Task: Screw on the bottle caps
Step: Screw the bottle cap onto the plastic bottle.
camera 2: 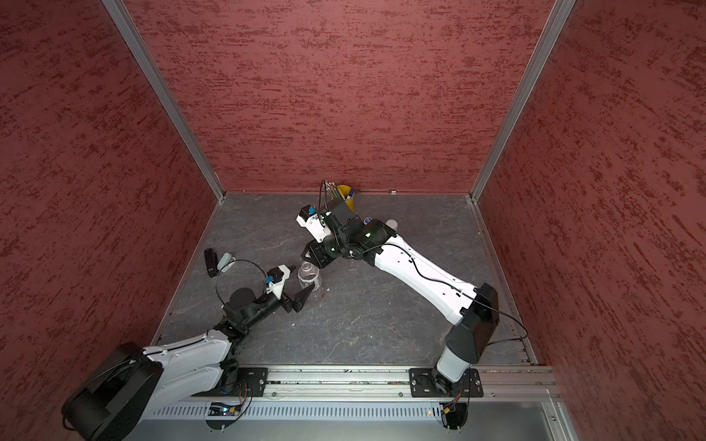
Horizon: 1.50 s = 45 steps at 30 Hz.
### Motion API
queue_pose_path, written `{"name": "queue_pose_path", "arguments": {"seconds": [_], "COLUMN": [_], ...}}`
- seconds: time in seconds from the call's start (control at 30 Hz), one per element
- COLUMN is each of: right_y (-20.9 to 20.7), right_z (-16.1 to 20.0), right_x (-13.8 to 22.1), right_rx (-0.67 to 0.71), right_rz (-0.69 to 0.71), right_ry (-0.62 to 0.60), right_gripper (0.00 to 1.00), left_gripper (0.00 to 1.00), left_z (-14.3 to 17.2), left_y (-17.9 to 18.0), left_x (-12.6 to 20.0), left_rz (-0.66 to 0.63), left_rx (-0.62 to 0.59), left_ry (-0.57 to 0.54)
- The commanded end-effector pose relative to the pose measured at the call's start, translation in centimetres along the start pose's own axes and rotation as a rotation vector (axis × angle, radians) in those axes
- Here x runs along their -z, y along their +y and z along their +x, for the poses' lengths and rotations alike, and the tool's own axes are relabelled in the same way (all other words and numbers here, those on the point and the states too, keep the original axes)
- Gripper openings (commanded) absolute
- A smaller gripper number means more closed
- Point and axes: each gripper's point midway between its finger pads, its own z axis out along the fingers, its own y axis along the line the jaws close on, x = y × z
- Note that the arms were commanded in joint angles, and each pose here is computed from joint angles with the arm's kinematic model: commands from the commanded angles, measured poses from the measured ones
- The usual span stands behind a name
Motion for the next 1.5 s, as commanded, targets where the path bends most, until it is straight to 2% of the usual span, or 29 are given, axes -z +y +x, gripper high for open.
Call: {"name": "queue_pose_path", "arguments": {"seconds": [0.0, 0.2, 0.73, 0.8, 0.93, 1.0, 1.47], "right_y": [0.1, -0.2, -1.0, -0.9, -0.8, -1.2, -0.9], "right_z": [-0.1, 0.5, 0.3, 0.5, 1.2, 1.3, 2.3], "right_x": [-0.7, -1.9, -1.8, -1.9, -2.4, -2.4, -3.6], "right_rx": [0.054, 0.073, 0.067, 0.064, 0.068, 0.065, 0.072], "right_rz": [0.035, 0.06, 0.121, 0.115, 0.125, 0.143, 0.165], "right_ry": [0.015, 0.049, 0.042, 0.056, 0.088, 0.092, 0.16], "right_gripper": [0.28, 0.28, 0.28, 0.28, 0.28, 0.29, 0.29], "left_gripper": [0.91, 0.81, 0.82, 0.79, 0.64, 0.61, 0.59], "left_z": [-3.5, -3.0, -2.0, -2.0, -2.0, -2.1, -2.1], "left_y": [0.1, -0.6, -1.4, -1.5, -1.9, -2.0, -2.8], "left_x": [-0.5, -1.1, -2.1, -2.2, -2.2, -2.2, -2.1], "left_rz": [0.046, 0.142, 0.193, 0.2, 0.23, 0.236, 0.262], "left_rx": [0.004, 0.007, 0.0, -0.001, -0.004, -0.003, -0.02], "left_ry": [-0.133, -0.112, -0.085, -0.087, -0.082, -0.079, -0.063]}}
